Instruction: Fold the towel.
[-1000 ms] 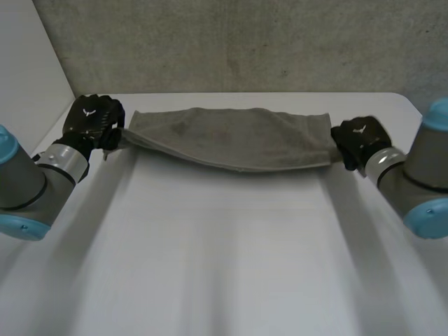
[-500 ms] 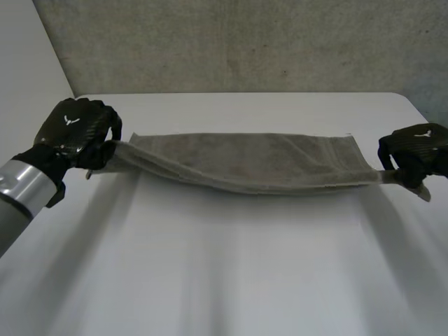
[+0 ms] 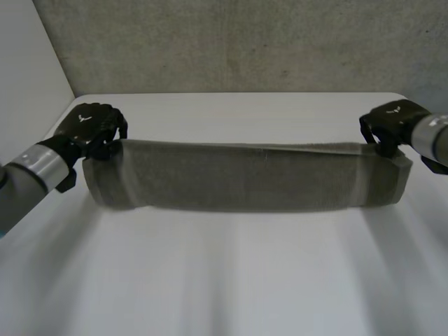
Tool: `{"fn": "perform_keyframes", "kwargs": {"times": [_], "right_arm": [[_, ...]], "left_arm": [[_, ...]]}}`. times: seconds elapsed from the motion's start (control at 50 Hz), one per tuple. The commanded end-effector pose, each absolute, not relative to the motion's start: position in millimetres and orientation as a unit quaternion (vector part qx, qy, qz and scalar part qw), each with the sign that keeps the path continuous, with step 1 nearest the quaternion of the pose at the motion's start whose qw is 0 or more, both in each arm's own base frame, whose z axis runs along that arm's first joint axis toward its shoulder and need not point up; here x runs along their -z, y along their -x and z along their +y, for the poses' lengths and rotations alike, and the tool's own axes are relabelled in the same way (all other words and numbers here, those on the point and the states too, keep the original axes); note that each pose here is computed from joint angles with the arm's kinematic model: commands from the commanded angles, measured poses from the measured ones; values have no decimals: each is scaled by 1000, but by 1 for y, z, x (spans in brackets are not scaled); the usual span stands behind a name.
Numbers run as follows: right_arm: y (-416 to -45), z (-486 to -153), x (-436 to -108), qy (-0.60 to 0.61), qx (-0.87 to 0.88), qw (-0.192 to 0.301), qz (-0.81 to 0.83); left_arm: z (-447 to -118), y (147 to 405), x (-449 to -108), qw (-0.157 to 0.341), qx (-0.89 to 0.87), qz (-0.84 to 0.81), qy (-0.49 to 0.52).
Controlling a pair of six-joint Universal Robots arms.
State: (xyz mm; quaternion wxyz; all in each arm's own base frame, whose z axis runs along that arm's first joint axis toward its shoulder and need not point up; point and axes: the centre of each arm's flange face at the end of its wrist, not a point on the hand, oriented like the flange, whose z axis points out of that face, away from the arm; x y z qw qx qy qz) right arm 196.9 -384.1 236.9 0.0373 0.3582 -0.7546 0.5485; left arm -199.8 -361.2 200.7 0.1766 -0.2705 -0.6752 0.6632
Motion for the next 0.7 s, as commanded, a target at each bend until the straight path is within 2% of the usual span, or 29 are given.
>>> {"fn": "perform_keyframes", "kwargs": {"times": [0.02, 0.06, 0.12, 0.24, 0.38, 0.56, 0.66, 0.7], "right_arm": [[-210, -421, -222, -342, -570, 61, -744], [-219, -430, -211, -340, -575, 61, -742], [-223, -438, -199, -337, -574, 69, -743], [-230, -444, -176, -339, -568, 72, -747], [-231, -454, -165, -327, -585, 88, -737], [-235, -456, -163, -303, -599, 121, -731], [-244, -445, -178, -294, -607, 104, -731], [-242, -435, -193, -275, -610, 84, -738]], "left_arm": [[-405, 211, -180, 177, -661, -678, 268], [-426, 211, -166, 163, -663, -685, 256], [-440, 215, -154, 157, -666, -685, 251], [-457, 224, -130, 161, -666, -683, 254], [-464, 227, -116, 162, -665, -683, 255], [-462, 234, -121, 159, -671, -680, 251], [-460, 236, -132, 160, -676, -675, 248], [-457, 235, -144, 158, -679, -674, 243]]}}
